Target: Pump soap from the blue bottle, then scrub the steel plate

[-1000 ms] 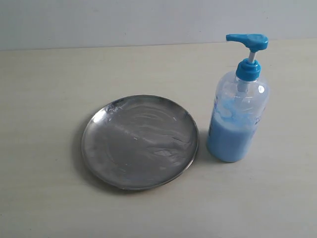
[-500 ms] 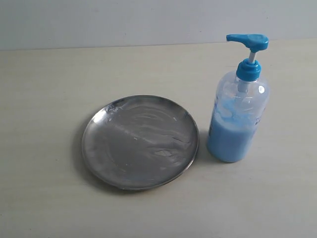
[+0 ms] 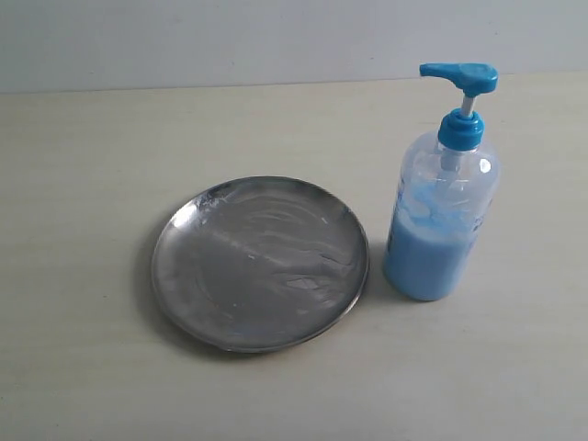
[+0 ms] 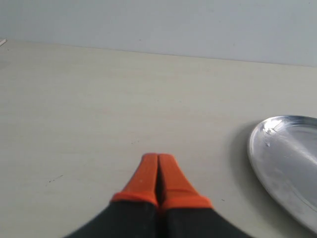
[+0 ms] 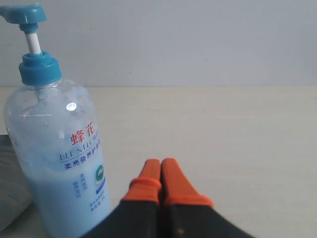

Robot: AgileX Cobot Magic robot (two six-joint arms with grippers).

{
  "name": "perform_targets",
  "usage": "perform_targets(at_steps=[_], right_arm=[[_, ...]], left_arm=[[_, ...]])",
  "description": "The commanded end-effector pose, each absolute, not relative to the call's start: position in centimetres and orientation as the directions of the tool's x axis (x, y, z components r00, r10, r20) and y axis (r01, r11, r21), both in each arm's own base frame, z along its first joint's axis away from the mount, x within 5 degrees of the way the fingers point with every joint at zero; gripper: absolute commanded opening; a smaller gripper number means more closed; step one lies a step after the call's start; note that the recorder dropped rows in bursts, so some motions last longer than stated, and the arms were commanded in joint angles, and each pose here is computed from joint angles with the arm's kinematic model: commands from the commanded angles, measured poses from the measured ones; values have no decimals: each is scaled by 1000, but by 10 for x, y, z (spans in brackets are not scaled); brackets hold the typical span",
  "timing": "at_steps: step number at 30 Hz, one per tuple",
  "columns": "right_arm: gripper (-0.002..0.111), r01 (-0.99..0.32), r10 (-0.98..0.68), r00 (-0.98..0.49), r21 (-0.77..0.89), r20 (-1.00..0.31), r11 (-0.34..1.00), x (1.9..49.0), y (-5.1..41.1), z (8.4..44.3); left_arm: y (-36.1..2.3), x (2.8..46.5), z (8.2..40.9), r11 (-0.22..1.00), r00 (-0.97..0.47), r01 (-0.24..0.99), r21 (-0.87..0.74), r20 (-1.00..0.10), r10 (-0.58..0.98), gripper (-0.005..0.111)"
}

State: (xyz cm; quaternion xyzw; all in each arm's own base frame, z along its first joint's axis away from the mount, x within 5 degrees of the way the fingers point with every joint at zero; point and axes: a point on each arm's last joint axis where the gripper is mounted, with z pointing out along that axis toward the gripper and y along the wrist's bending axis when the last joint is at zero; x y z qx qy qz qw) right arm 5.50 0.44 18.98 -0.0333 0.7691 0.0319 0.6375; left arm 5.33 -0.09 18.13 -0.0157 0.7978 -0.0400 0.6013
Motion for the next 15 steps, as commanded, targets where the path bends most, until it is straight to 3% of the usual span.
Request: perform_targets(at_steps=[1, 15], right_arm=[[0, -87, -17, -172, -2, -985, 996, 55, 4, 192], [0, -87, -19, -164, -4, -986, 996, 69, 5, 250]], left_arm=[[-1, 53, 181, 997, -264, 23, -76, -962, -67, 0], [-1, 53, 181, 997, -264, 23, -76, -962, -67, 0]])
